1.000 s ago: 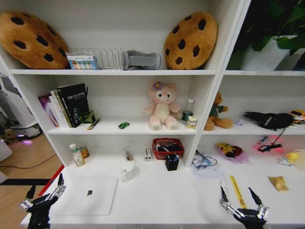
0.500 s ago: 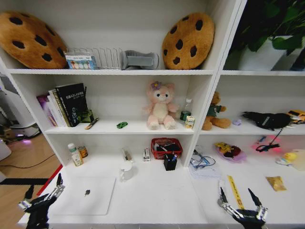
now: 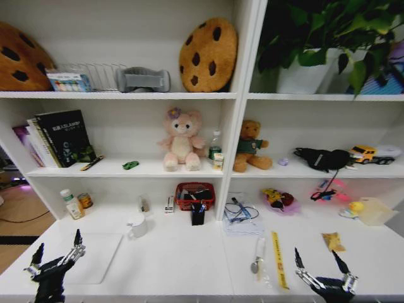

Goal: Organize the objects on the table.

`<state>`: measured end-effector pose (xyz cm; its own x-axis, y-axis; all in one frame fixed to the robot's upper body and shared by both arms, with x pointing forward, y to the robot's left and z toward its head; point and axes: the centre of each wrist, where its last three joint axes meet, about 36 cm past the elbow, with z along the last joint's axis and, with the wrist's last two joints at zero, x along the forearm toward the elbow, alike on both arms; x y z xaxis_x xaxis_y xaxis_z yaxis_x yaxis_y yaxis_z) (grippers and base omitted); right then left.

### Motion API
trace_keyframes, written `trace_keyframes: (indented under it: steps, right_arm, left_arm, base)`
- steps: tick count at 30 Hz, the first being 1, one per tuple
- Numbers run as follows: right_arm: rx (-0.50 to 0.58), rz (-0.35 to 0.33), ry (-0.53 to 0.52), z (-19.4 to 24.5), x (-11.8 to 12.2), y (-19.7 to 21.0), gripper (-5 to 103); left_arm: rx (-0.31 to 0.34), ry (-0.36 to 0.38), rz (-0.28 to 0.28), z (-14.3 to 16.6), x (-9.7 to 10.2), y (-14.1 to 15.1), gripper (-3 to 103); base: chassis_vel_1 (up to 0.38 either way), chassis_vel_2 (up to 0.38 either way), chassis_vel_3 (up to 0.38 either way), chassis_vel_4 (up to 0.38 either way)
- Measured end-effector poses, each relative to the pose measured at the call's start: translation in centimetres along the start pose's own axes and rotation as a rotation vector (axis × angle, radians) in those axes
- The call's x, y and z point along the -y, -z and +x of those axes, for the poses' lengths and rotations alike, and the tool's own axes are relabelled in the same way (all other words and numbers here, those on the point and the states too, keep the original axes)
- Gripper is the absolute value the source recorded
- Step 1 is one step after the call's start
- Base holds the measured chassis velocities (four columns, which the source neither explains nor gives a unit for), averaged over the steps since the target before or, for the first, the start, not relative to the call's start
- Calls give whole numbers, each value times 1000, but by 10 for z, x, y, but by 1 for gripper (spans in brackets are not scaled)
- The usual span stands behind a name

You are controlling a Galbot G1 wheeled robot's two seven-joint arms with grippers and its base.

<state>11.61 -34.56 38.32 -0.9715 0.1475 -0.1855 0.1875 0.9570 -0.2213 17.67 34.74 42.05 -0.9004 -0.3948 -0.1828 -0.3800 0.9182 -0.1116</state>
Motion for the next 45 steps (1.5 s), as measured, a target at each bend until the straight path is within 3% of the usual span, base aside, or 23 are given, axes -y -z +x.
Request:
trace_keyframes:
  steps: [13,18,21,27,32,37,45]
  right_arm:
    - [35,4,-45,-14,3,6,100]
    - [-28,15,-132,-23,7,13,100]
    - [-119,1,-200,-35,11,20,100]
    - [-234,-34,-230,-74,19,22,100]
    - [-303,-62,-227,-102,22,15,100]
    - [-391,-72,-155,-120,28,-18,100]
    - [-442,-57,-75,-140,33,-62,100]
  left_arm:
    - [10,-11,-13,6,1,-1,100]
    - [11,-18,-15,7,3,-2,100]
    - [10,-19,-15,7,4,-3,100]
    - [9,-21,-16,7,5,-4,100]
    - [9,-22,-15,7,5,-4,100]
    - [6,-39,-7,1,10,-3,100]
    - [-5,-39,-7,3,11,-4,100]
  base:
    - [-256,-296,299,261]
    - [32,0,0,-33]
    - [69,94,-60,-57]
    - [29,38,-28,-28]
    - [0,0,0,0]
    - [0,0,0,0]
    - [0,0,0,0]
